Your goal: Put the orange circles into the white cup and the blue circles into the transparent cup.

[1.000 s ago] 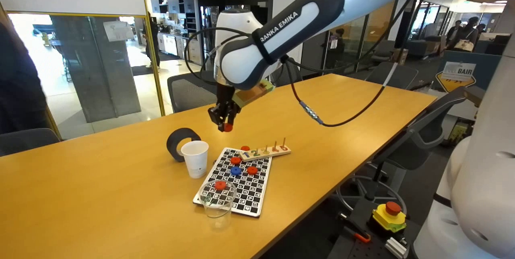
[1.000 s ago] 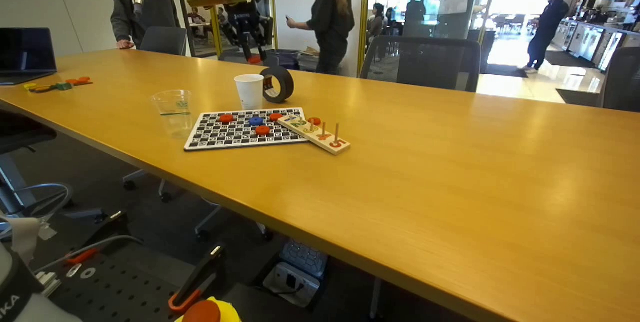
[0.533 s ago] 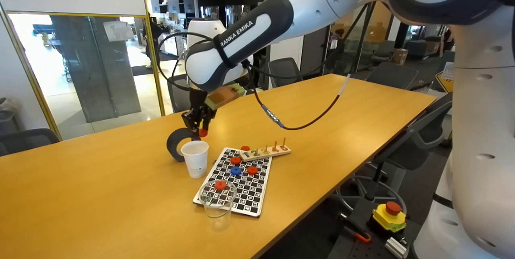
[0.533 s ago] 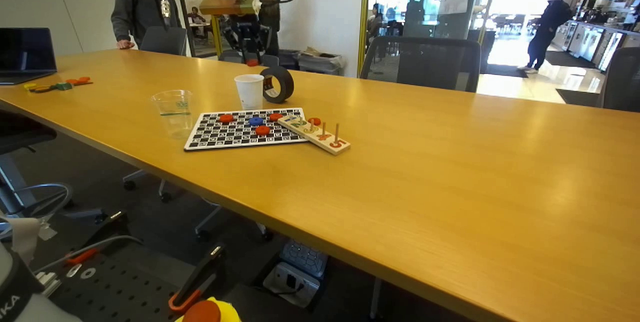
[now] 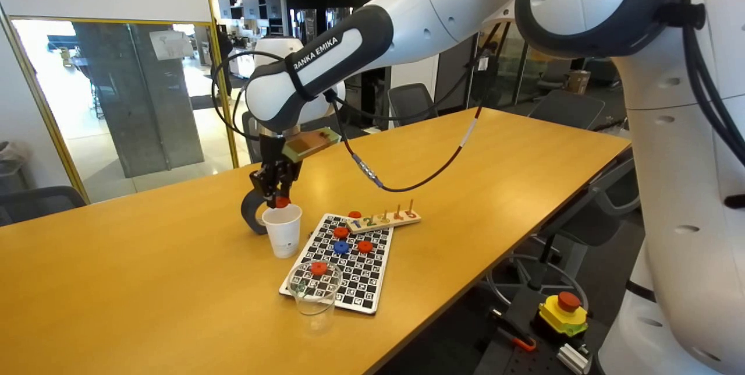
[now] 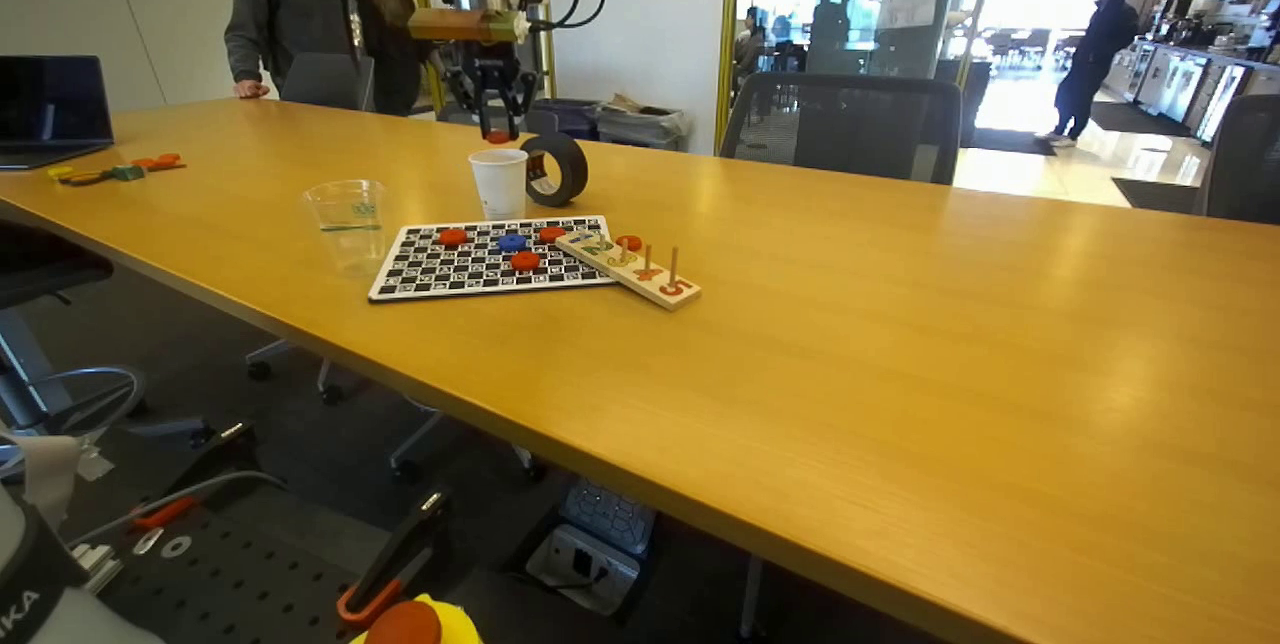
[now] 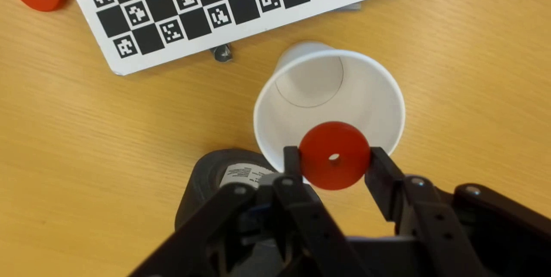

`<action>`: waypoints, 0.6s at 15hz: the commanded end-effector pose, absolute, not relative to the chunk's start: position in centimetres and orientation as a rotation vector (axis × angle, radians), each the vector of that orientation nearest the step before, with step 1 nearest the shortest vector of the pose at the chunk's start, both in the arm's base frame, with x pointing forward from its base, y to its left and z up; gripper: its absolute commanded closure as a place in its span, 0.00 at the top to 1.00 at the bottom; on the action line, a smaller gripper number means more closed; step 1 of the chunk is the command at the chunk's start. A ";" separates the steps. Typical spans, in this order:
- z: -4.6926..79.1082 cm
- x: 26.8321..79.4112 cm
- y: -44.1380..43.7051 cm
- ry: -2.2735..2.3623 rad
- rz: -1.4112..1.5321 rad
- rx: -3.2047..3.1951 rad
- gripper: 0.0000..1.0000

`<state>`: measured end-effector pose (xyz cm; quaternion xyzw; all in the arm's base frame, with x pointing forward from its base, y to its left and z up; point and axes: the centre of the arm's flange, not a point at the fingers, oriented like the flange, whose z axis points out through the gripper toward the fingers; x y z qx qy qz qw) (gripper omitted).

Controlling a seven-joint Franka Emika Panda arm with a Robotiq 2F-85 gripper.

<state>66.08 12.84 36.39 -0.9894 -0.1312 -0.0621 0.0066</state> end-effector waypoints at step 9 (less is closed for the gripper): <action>38.0 64.9 12.6 -0.336 -0.065 -3.132 1.00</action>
